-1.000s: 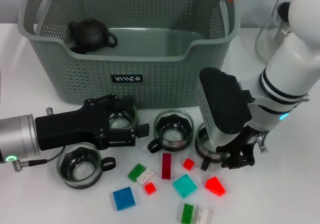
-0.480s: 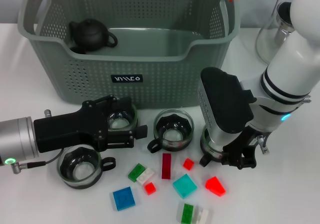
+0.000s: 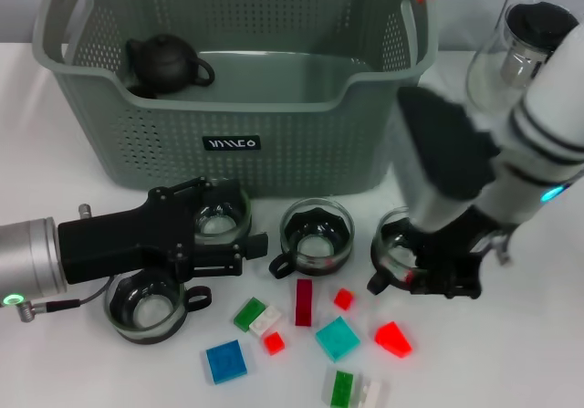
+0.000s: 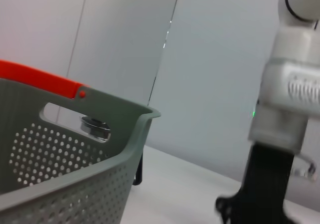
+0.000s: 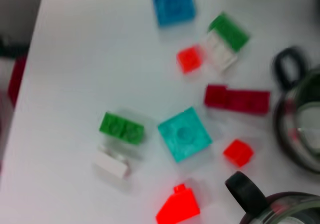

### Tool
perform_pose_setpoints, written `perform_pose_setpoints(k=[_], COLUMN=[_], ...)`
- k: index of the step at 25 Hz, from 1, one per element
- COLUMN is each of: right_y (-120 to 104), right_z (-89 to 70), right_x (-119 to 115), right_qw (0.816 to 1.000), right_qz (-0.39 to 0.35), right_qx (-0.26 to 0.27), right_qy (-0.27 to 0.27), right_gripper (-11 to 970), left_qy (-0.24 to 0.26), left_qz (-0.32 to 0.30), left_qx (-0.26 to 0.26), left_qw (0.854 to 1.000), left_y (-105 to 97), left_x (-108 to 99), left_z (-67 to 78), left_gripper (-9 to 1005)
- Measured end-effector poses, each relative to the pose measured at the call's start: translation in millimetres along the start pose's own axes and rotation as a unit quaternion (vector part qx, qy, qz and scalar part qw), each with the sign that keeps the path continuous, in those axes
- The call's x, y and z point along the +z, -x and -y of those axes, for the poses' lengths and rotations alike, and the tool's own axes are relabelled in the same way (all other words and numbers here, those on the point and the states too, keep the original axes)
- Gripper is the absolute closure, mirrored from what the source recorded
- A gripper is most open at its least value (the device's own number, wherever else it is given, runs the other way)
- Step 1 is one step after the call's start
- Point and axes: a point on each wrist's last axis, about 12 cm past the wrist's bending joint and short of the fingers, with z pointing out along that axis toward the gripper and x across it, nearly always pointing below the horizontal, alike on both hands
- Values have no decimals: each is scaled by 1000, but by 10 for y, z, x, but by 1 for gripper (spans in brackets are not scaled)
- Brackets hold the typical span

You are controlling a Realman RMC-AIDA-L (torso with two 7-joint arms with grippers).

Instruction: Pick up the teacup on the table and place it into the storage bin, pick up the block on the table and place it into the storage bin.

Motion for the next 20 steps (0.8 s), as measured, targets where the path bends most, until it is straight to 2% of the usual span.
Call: perform_pose_setpoints(k=[6, 11, 16, 18, 19, 20], right_y=[-113, -90, 11, 73, 133, 133], right_z=[-58, -95, -39, 43, 139, 139], right_x=[-656, -1159, -1411, -1428, -1403, -1403], right_qw=[995, 981, 960, 953, 948, 948], right_qz=[87, 184, 266, 284, 292, 292], right_qx=[38, 57, 60, 71, 83, 83], right_qy=[0, -21, -58, -81, -97, -97], right_gripper=[906, 905, 905, 905, 905, 905], left_qy=[-7, -12, -14, -17, -19, -20], left_qz=[3, 6, 5, 5, 5, 5], left_qx=[-1, 6, 12, 15, 16, 17], left_qw=[1000, 1000, 1000, 1000, 1000, 1000], left_y=[-19, -47, -64, -55, -49, -40], left_x=[-69, -132, -146, -145, -143, -140], left_z=[44, 93, 114, 114, 113, 108], left_gripper=[74, 75, 76, 76, 76, 76])
